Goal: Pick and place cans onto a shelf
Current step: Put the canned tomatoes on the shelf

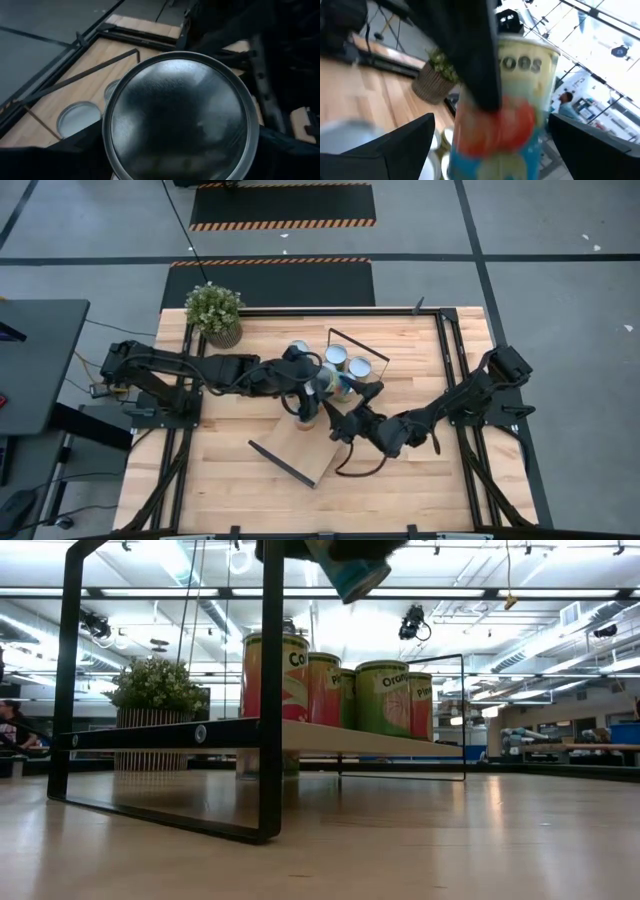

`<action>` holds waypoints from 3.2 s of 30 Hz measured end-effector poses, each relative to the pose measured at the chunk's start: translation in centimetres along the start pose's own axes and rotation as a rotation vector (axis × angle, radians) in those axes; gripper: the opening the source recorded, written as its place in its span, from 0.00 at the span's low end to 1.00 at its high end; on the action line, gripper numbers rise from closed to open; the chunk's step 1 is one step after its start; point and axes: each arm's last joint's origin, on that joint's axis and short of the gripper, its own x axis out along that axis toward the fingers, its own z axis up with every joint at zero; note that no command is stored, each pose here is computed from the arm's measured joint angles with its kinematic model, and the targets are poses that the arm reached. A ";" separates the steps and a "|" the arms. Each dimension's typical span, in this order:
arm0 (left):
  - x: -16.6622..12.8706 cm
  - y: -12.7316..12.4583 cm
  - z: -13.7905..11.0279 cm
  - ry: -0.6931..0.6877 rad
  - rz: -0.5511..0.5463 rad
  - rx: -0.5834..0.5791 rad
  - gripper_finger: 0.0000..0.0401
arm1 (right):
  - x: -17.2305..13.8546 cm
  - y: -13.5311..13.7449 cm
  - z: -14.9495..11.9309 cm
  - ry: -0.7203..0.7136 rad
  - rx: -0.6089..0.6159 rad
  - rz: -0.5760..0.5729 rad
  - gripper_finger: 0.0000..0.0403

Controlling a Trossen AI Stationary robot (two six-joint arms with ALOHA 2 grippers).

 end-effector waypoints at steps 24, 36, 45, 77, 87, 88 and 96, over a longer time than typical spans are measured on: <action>-0.1 -0.5 0.0 -0.021 0.006 0.107 0.81 | 1.9 -0.6 0.4 -0.008 -0.038 -0.003 0.82; -0.1 -0.3 -0.1 -0.004 0.015 0.178 0.98 | 2.0 -0.2 -0.1 0.004 -0.021 0.029 0.83; -3.4 0.1 1.1 -0.066 -0.055 0.305 0.98 | 0.6 0.2 0.1 0.008 -0.024 0.033 0.83; -1.3 0.8 -2.4 -0.081 -0.047 0.108 0.98 | -3.5 -1.0 -6.3 -0.409 0.466 0.384 0.83; -1.4 0.7 -2.1 -0.109 -0.054 0.110 0.98 | -1.2 -1.5 -6.3 -0.422 0.492 0.379 0.83; -1.4 0.7 -2.1 -0.110 -0.051 0.109 0.98 | -1.0 -1.5 -6.4 -0.415 0.492 0.379 0.83; -1.4 0.4 -1.8 -0.132 -0.121 0.124 0.98 | 0.1 -1.3 -7.1 -0.351 0.456 0.375 0.83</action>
